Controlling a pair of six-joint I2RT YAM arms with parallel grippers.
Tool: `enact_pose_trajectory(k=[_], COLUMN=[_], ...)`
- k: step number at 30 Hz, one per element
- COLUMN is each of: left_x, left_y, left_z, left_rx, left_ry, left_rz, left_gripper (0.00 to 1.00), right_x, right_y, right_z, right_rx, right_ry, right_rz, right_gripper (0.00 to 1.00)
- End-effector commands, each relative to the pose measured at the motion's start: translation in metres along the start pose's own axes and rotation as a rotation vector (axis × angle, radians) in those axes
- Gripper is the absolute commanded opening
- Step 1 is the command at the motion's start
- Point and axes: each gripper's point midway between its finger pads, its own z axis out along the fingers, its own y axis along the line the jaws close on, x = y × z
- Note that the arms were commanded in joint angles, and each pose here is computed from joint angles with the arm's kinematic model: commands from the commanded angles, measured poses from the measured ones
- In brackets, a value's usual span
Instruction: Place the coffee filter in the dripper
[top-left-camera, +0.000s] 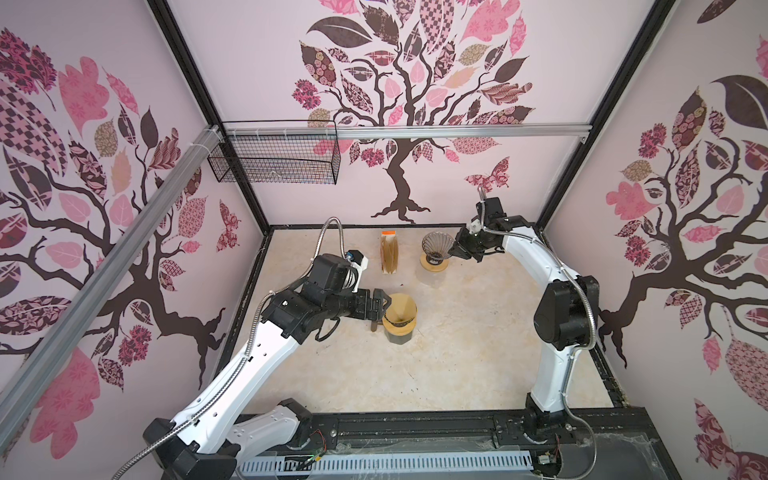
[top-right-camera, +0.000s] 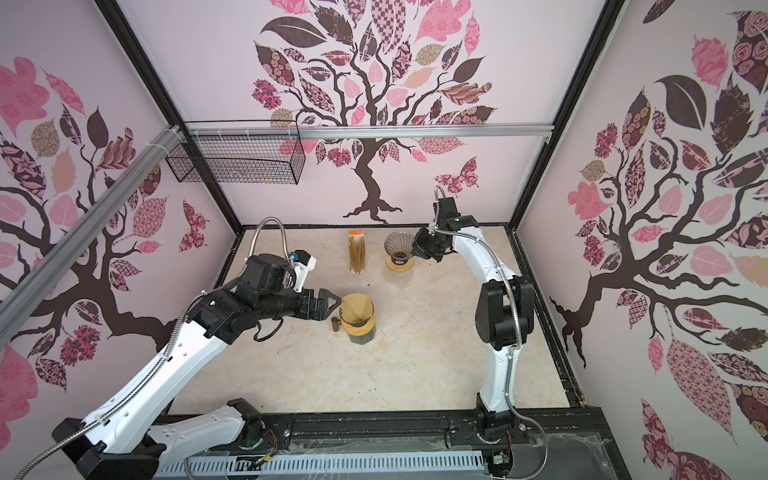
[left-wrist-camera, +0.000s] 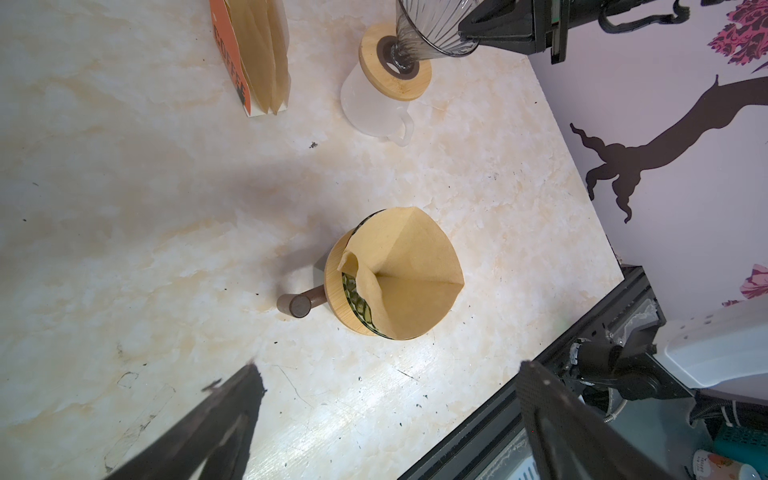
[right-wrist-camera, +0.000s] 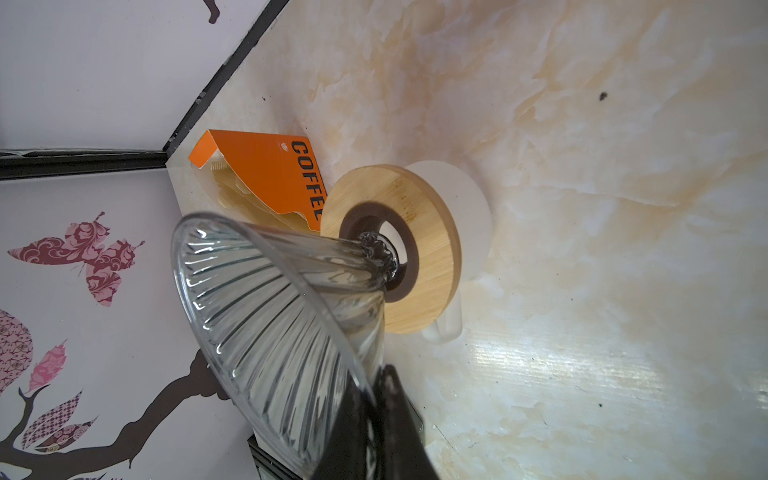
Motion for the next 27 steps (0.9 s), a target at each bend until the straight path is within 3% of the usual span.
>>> enact_pose_trajectory(k=[1,15,27], left_x=[-0.005,-0.005,-0.014], left_y=[-0.001,0.0,0.001], left_z=[-0.003,-0.001,0.007], left_rx=[0.013,0.018,0.032], left_ry=[-0.024,-0.023,-0.035], left_rz=[0.009,0.007,-0.028], left_gripper=[0.98,0.98,0.98], right_x=[-0.009,0.001,0.027], right_y=[0.002,-0.019,-0.036], right_z=[0.008,0.026,0.038], right_rx=[-0.003,0.055,0.115], right_ry=[-0.005,0.058,0.188], right_rz=[-0.012,0.022,0.017], right_gripper=[0.0,0.0,0.0])
